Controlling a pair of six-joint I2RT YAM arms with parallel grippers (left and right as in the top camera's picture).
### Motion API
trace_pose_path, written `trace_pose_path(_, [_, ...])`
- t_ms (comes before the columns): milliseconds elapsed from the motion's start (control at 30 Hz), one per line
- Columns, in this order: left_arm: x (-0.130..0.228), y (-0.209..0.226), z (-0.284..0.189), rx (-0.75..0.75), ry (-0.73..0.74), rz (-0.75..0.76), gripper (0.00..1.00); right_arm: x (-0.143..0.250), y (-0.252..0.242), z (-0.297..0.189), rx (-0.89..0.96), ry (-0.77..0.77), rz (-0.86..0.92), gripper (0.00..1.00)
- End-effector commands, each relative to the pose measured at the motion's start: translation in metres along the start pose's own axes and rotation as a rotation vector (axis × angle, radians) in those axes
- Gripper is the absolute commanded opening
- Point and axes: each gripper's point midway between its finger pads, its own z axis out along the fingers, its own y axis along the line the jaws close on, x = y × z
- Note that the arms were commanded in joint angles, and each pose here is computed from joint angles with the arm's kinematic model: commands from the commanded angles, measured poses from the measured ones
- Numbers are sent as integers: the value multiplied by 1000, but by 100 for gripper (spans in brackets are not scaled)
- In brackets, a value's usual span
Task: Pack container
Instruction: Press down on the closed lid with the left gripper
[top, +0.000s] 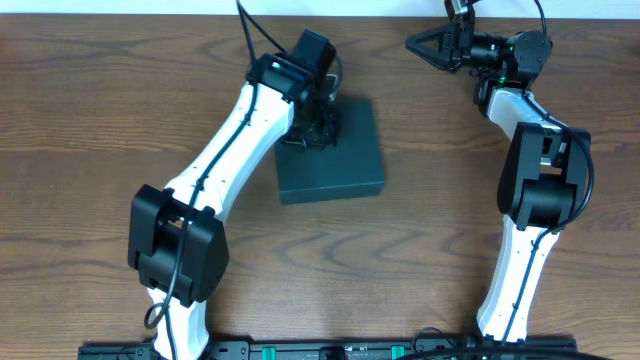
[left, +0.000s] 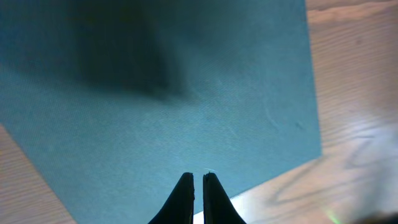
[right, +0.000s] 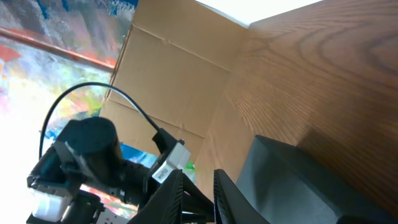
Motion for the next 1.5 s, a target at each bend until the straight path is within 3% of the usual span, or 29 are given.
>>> trace_pose_path(0, [-9,13,-5,-88,-42,25,6,-1,17,-2,3,6,-63,18])
trace_pose_path(1033, [5,30,67,-120,109,4,6,-1,18,-2,3,7,-69,17])
trace_pose_path(1467, [10,32,72,-127,132,11,6,-1,18,-2,3,7,-70,17])
